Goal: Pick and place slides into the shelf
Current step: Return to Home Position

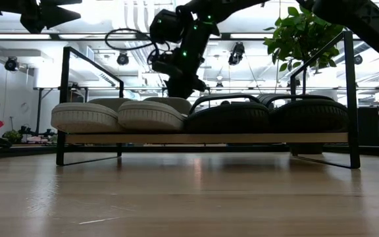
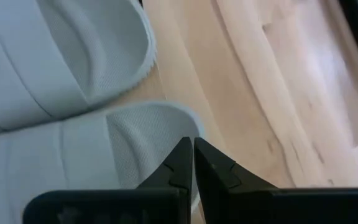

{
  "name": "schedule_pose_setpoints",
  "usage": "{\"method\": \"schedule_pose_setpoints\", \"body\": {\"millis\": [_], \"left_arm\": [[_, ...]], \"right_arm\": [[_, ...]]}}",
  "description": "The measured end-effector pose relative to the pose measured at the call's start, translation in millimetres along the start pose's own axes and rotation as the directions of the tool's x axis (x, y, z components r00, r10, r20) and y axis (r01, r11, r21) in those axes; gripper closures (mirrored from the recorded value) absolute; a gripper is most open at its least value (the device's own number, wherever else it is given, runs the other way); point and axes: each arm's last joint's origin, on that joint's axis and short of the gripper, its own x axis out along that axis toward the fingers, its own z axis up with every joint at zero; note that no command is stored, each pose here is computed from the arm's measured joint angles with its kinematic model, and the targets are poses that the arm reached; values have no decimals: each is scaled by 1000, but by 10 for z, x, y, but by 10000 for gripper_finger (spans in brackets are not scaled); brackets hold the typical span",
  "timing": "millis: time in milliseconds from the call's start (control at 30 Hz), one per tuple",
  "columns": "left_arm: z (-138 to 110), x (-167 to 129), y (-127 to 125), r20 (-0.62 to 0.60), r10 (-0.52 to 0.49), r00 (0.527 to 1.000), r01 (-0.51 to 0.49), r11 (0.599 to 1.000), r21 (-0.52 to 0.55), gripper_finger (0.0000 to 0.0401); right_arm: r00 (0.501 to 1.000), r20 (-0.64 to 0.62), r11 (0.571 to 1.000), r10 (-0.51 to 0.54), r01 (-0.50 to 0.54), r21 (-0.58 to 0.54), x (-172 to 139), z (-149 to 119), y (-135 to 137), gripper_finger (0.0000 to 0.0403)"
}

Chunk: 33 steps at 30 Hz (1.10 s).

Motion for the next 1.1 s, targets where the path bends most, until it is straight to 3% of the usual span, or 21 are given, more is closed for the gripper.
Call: {"method": "schedule_pose_setpoints", "body": {"millis": [133,300,500,667,767,967,1100], "left_arm": [[0,0,0,0,0,1000,0,1000,-1,122],[0,0,0,0,0,1000,0,1000,-7,122],[-1,2,-2,-1,0,1000,0,1000,-7,122],[0,2,-2,0,0,1000,0,1000,-9,122],[-9,4,-6,-3,-1,1000,1,1000,-13,122],[-19,8,-13,-6,-2,1000,1,1000,-28,122],[-21,9,-15,-7,-2,1000,2,1000,-27,122]], "right_arm": [[998,50,999,33,-31,-38,-124,63,109,394],[963,220,982,154,-125,-141,-464,130,563,394],[851,427,934,306,-181,-308,-816,126,1262,394],[750,549,913,368,-180,-366,-860,16,1737,394],[758,549,916,352,-157,-370,-779,-102,1885,394],[792,581,964,191,-40,-262,-733,-354,1986,394],[772,598,961,213,-54,-273,-840,-567,1975,394]]}}
